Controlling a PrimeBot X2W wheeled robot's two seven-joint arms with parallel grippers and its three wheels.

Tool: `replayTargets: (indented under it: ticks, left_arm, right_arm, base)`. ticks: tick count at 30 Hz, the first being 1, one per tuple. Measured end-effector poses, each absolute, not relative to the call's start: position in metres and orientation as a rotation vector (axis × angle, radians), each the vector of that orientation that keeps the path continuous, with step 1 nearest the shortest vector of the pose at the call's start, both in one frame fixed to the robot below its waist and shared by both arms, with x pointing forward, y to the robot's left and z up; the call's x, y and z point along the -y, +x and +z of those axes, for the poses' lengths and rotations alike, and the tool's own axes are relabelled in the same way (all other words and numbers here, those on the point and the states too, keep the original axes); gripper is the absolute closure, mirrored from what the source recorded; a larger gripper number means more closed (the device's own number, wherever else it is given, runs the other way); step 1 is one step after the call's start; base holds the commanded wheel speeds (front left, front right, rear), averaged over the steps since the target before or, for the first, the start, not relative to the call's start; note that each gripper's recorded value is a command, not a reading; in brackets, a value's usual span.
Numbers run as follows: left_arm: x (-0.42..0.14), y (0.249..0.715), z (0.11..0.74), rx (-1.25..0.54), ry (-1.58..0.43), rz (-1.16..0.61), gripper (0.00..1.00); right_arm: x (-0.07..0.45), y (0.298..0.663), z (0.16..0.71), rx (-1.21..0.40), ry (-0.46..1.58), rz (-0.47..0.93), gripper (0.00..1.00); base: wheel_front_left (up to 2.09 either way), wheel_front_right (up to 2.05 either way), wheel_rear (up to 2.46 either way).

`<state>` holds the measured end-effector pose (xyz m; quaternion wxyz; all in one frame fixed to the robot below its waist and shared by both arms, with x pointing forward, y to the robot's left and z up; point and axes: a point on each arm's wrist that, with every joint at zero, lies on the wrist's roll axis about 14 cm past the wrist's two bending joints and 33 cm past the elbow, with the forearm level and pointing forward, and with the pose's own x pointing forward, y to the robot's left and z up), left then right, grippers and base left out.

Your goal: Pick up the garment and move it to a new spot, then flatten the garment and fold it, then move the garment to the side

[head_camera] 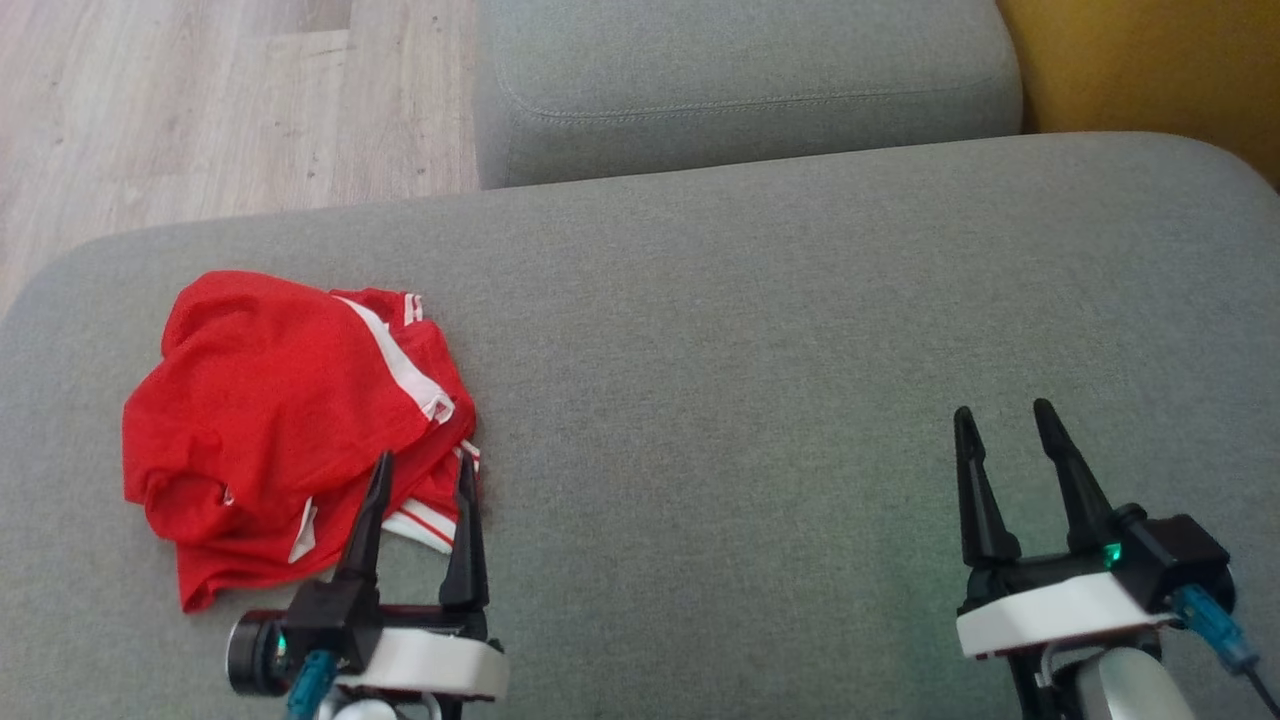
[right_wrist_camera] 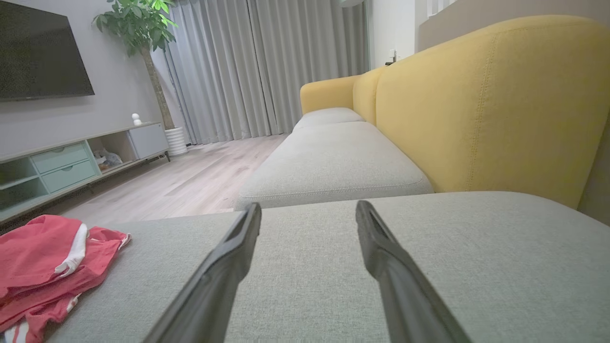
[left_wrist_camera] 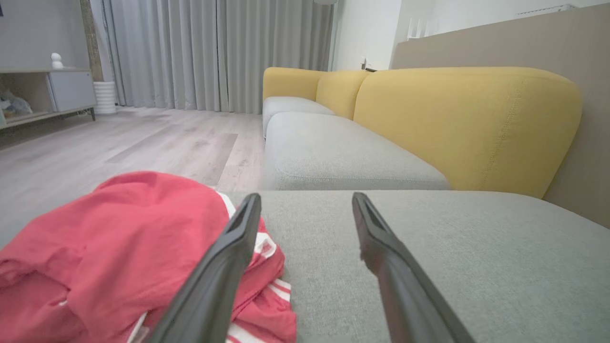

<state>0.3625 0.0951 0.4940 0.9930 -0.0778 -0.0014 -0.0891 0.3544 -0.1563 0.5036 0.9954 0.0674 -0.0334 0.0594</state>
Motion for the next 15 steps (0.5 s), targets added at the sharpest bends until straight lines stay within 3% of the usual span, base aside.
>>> replayTargets:
  ticks: [15]
  left_arm:
    - [-0.121, 0.360, 0.499, 0.033, -0.151, -0.118, 0.00]
  right_arm:
    - [0.134, 0.360, 0.501, 0.054, 0.157, 0.185, 0.00]
  base:
    - [0.00, 0.00, 0.00]
